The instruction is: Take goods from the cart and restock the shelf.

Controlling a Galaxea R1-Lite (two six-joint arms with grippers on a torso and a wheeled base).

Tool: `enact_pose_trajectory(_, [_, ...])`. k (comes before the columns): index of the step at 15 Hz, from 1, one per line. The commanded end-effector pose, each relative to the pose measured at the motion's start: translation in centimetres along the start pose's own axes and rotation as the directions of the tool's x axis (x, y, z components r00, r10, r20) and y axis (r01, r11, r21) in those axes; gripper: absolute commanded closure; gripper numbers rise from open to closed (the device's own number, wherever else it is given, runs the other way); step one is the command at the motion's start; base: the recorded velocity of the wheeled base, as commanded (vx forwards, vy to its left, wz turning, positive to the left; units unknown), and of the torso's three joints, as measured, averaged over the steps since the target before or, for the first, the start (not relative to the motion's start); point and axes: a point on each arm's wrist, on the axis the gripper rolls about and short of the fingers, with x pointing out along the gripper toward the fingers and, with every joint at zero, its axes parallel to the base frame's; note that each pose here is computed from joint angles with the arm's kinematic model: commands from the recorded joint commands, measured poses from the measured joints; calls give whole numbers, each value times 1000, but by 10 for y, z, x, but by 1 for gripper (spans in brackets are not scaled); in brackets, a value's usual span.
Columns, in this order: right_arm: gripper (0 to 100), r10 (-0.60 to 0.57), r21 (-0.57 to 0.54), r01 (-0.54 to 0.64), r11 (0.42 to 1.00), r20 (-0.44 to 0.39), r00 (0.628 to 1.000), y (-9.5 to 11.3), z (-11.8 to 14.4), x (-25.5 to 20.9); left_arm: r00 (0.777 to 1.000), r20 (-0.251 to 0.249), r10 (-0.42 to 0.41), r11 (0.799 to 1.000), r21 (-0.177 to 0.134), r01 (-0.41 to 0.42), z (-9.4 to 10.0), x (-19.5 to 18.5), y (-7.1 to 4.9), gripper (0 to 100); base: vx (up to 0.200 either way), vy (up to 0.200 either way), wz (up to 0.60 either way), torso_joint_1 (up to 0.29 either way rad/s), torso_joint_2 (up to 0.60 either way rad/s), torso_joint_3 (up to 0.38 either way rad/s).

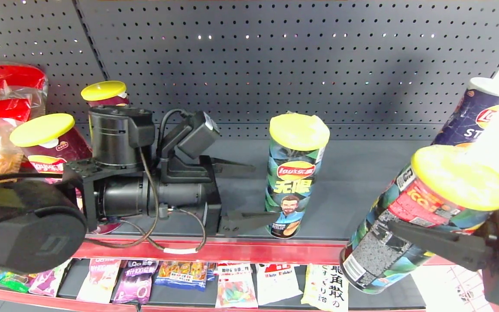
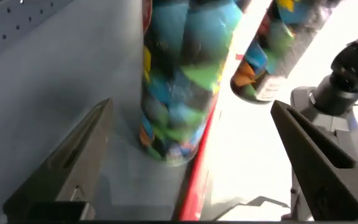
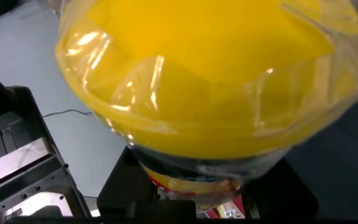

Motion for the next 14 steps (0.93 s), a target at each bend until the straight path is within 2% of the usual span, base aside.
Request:
enact_pose_trajectory(1, [100,-6,1,6,1000,-2,1000,-3,4,6,1000,1,12,1000,1,-12,-1,-17,-12,0,0,0,0,0,0,0])
enact_pose_trajectory(6, [100,-96,18,96,995,-7,995,-29,19,25,994,-39,103,994,-18,-103,-18,-49,-38,0,0,0,0,0,0,0])
enact_pose_trajectory(11, [100,-134,26,134,991,-12,991,-58,35,58,989,-59,139,990,-23,-141,-28,-66,-53,0,0,0,0,0,0,0])
enact_pose_trajectory(14, [100,-140,33,141,989,-37,989,-73,34,77,987,-69,145,989,-29,-147,-34,-72,-60,0,0,0,0,0,0,0])
